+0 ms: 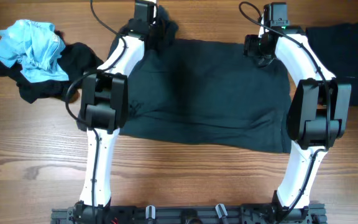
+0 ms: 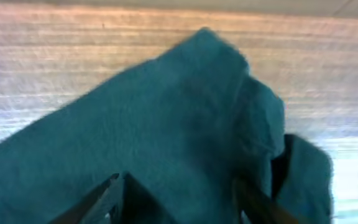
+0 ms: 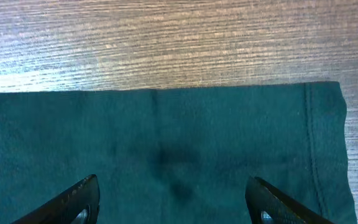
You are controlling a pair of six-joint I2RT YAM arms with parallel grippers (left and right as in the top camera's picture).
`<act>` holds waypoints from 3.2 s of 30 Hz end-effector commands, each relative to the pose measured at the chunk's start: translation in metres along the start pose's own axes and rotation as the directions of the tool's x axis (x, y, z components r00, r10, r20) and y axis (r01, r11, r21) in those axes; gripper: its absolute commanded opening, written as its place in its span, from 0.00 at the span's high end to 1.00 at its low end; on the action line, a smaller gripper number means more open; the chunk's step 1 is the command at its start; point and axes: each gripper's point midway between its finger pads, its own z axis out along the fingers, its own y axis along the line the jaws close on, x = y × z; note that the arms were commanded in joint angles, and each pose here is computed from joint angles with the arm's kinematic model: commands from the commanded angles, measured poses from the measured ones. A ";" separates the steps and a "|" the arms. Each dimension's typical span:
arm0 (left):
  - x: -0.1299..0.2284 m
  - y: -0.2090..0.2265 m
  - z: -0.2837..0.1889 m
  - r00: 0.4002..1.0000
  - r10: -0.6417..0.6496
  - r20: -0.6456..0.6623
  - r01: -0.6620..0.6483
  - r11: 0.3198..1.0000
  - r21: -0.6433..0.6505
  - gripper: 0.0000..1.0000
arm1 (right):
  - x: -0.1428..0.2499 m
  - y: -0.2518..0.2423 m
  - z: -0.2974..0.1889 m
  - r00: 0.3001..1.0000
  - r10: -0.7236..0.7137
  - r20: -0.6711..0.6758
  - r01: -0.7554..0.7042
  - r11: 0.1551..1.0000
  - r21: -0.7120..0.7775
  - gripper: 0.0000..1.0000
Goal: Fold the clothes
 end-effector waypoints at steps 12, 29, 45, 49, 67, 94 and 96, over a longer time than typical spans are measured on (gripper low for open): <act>0.010 0.009 -0.010 0.997 0.035 -0.064 -0.043 0.992 -0.115 0.96 | 0.009 -0.002 0.002 0.999 0.008 -0.048 -0.008 1.000 0.002 0.25; -0.051 -0.026 -0.078 0.996 0.082 0.031 -0.080 0.995 -0.063 0.53 | 0.016 0.002 0.002 0.997 0.033 -0.074 -0.035 0.999 -0.020 0.27; -0.046 -0.029 -0.020 0.982 0.119 0.149 -0.121 0.993 0.005 0.45 | 0.023 0.008 0.001 0.992 0.058 -0.108 -0.064 0.997 -0.053 0.23; -0.033 -0.029 -0.009 0.984 0.121 0.128 -0.124 0.992 0.021 0.40 | 0.024 0.008 0.001 0.992 0.057 -0.113 -0.063 0.997 -0.052 0.23; -0.016 -0.028 0.015 0.984 0.117 0.137 -0.121 0.992 0.019 0.88 | 0.024 0.008 0.001 0.992 0.055 -0.112 -0.061 0.997 -0.052 0.23; -0.053 -0.040 -0.045 0.988 0.061 0.145 -0.050 0.995 -0.081 0.96 | -0.034 -0.048 0.011 0.986 0.092 0.139 -0.106 0.990 0.095 0.25; -0.058 -0.036 -0.050 0.987 0.058 0.152 -0.044 0.995 -0.093 0.96 | -0.029 -0.049 0.019 0.988 0.093 0.123 -0.106 0.990 0.098 0.25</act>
